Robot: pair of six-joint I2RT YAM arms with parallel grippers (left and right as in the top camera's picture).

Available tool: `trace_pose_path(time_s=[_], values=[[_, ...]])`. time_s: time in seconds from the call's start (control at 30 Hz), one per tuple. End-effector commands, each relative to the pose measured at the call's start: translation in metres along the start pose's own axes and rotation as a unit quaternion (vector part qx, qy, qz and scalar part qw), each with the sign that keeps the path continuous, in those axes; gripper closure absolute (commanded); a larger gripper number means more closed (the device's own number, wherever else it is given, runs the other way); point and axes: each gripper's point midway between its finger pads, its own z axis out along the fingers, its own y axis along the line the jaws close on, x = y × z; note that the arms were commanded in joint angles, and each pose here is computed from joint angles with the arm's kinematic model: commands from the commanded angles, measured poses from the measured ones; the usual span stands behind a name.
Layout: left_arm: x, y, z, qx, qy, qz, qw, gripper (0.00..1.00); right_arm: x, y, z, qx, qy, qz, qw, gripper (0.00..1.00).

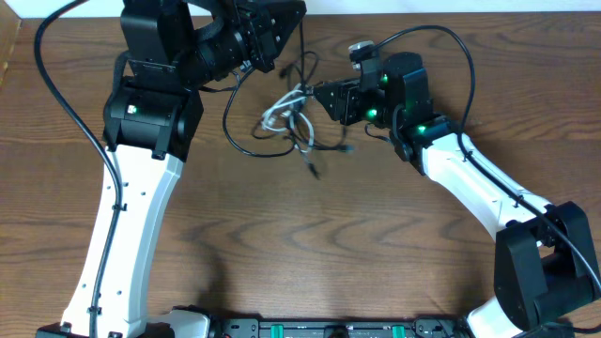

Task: Untangle cables

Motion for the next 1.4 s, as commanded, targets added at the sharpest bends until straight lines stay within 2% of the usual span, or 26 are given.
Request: trace_pose_path(time_s=[0.0,0.17,0.3,0.4,0.7,0.8,0.97,1.23,1.37], values=[[-0.007,-0.007,-0.003,0.009,-0.007,0.007,1.0,0.92,-0.005,0.005,0.002,-0.004,-0.003,0.138,0.99,0.44],[-0.005,-0.004,-0.002,0.005,-0.003,0.009,1.0,0.92,-0.001,-0.01,-0.003,0.014,0.005,0.287,0.958,0.4],[-0.002,-0.001,0.0,0.003,0.001,0.005,1.0,0.92,0.007,-0.015,-0.005,0.023,0.02,0.372,0.928,0.23],[0.0,0.001,0.002,0.002,0.006,0.001,1.0,0.92,0.01,-0.011,-0.005,0.019,0.029,0.396,0.917,0.29],[0.002,0.002,0.002,0.0,0.01,-0.002,1.0,0.92,0.025,-0.011,0.002,0.023,0.053,0.432,0.9,0.28],[0.002,0.002,0.002,0.0,0.01,-0.003,1.0,0.92,0.029,-0.013,0.006,0.029,0.055,0.443,0.894,0.31],[0.005,0.003,0.002,-0.001,0.014,-0.006,1.0,0.92,0.032,-0.027,0.029,0.027,0.036,0.44,0.897,0.47],[0.012,0.006,0.002,-0.007,0.027,-0.015,0.999,0.93,0.035,-0.044,0.055,0.008,0.017,0.332,0.943,0.99],[0.017,0.012,0.001,-0.021,0.036,-0.002,0.999,0.92,0.022,-0.031,0.048,-0.022,0.013,0.275,0.961,0.99]])
